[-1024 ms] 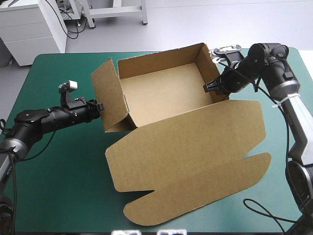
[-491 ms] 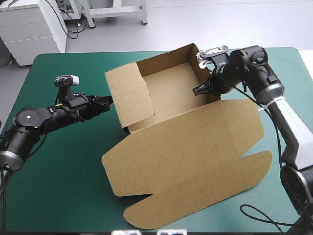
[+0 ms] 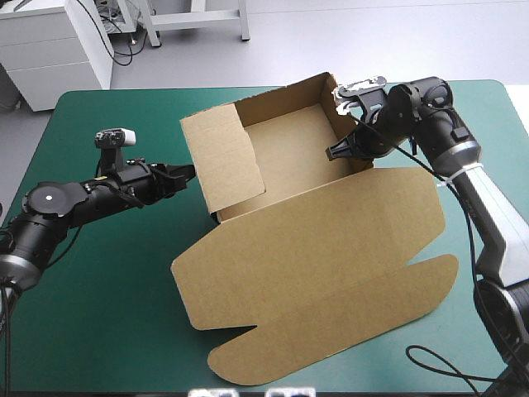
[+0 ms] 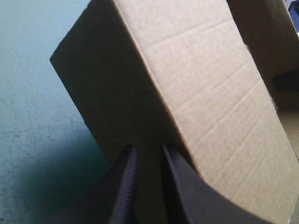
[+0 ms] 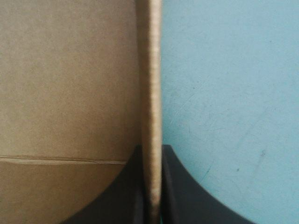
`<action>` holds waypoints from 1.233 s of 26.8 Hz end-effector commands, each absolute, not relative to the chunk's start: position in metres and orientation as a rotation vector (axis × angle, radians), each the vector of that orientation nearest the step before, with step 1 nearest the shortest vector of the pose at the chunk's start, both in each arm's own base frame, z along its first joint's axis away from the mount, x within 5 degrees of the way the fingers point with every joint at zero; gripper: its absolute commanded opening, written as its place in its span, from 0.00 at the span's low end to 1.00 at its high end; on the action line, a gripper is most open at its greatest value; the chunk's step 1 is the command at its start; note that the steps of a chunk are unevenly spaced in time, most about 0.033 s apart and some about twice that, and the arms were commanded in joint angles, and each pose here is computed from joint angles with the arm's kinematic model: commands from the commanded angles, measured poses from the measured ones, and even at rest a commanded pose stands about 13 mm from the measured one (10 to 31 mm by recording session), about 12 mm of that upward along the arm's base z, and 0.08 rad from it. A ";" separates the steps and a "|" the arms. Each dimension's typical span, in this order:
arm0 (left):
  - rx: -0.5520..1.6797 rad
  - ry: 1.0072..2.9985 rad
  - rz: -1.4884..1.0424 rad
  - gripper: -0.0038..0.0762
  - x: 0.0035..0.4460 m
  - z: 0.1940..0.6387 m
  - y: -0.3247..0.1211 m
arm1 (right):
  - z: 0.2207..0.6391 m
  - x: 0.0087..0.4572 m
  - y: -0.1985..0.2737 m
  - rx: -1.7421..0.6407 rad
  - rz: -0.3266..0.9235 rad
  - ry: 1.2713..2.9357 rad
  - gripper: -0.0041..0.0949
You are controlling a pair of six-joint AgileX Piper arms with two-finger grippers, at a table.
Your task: Fold the box
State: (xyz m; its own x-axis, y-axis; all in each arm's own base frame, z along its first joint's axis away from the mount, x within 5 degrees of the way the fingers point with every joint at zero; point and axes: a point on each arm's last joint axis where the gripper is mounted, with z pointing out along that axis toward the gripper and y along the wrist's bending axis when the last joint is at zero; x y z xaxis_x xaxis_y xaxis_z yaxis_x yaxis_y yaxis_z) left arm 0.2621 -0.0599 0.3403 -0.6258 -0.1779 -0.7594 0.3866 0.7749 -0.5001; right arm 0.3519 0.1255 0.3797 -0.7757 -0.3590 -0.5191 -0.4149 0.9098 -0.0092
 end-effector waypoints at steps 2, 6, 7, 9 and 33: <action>0.115 1.993 -0.906 0.58 0.258 0.364 -0.064 | 0.409 0.343 0.124 -0.530 0.169 2.416 0.03; 0.028 1.926 -1.085 0.71 0.256 0.373 -0.069 | 0.408 0.343 0.124 -0.531 0.166 2.418 0.03; 0.035 1.926 -1.106 0.71 0.255 0.373 -0.070 | 0.408 0.343 0.124 -0.531 0.166 2.418 0.03; 0.044 1.934 -1.111 0.71 0.255 0.372 -0.070 | 0.408 0.343 0.124 -0.531 0.166 2.418 0.03; -0.123 2.174 -0.922 0.71 0.249 0.378 -0.112 | 0.408 0.342 0.123 -0.534 0.165 2.430 0.03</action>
State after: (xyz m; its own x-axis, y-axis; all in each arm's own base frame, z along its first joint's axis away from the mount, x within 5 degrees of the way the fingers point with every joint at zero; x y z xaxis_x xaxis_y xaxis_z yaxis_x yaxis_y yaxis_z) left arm 0.2533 -0.1048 0.3575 -0.7613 -0.2506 -0.5980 0.2328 0.7552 -0.6128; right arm 0.3519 0.1249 0.3795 -0.7766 -0.3617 -0.5158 -0.4142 0.9101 -0.0147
